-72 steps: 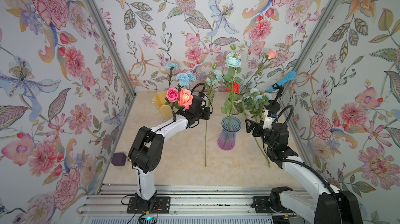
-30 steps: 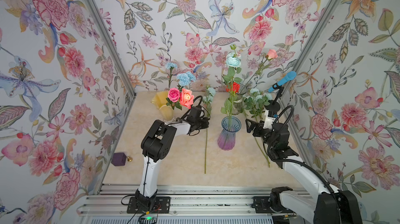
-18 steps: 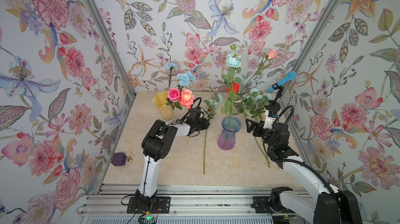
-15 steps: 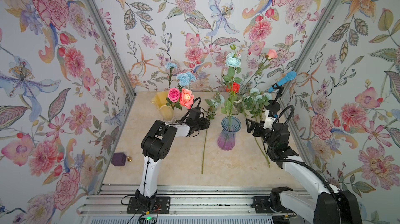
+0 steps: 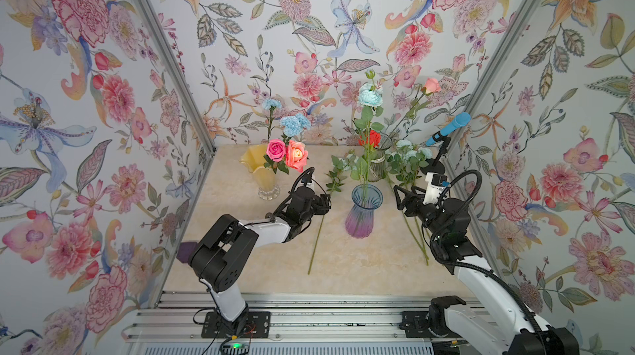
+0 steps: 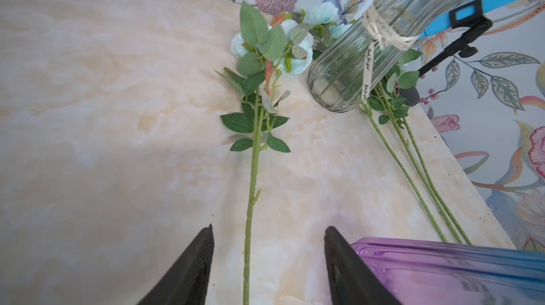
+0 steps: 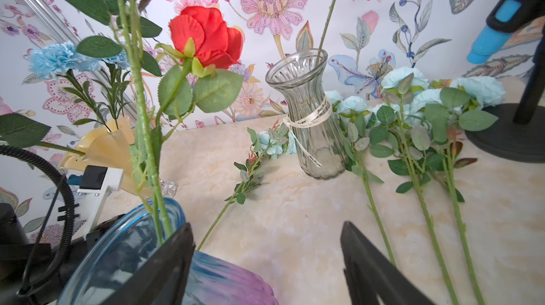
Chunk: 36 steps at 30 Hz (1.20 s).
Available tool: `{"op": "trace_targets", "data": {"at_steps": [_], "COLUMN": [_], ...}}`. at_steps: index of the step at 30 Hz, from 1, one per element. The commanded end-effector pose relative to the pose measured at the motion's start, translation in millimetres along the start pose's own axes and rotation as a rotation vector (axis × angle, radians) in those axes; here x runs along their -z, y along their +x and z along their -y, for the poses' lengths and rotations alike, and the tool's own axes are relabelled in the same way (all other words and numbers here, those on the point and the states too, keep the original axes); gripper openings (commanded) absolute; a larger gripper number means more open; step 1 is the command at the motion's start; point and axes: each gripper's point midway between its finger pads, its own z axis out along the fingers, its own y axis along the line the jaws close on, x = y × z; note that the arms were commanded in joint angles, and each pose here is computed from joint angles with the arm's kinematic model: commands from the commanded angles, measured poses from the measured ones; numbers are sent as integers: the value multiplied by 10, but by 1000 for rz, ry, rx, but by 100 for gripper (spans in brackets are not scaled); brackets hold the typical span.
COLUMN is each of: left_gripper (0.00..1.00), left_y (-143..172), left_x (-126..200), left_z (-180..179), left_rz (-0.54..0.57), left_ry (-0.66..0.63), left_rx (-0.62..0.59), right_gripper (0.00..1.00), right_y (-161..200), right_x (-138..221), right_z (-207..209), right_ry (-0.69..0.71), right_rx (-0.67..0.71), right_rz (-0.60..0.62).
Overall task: Pick out blue flowers from the vase
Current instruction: Place the flower at the center of the board, then adjust the flower at the center of the board.
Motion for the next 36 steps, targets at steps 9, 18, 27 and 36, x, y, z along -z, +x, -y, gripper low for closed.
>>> {"op": "trace_targets", "data": {"at_steps": [9, 18, 27, 36], "left_gripper": [62, 62, 62, 65], "left_y": [588, 894, 918, 642], "left_x": [282, 205, 127, 399], "left_z": [-2, 281, 573, 345], "left_rz": [-21, -85, -81, 18], "left_ry": [59, 178, 316, 62], "left_rx": [127, 153, 192, 15], "right_gripper": [70, 60, 60, 61], "right_y": [-274, -323, -275, -211], "right_x": [-96, -244, -240, -199], "right_z": [-821, -1074, -1023, -975], "right_ry": [-294, -381, -361, -344], "right_rx": [72, 69, 72, 75], "right_rz": [-84, -121, -122, -121]}}
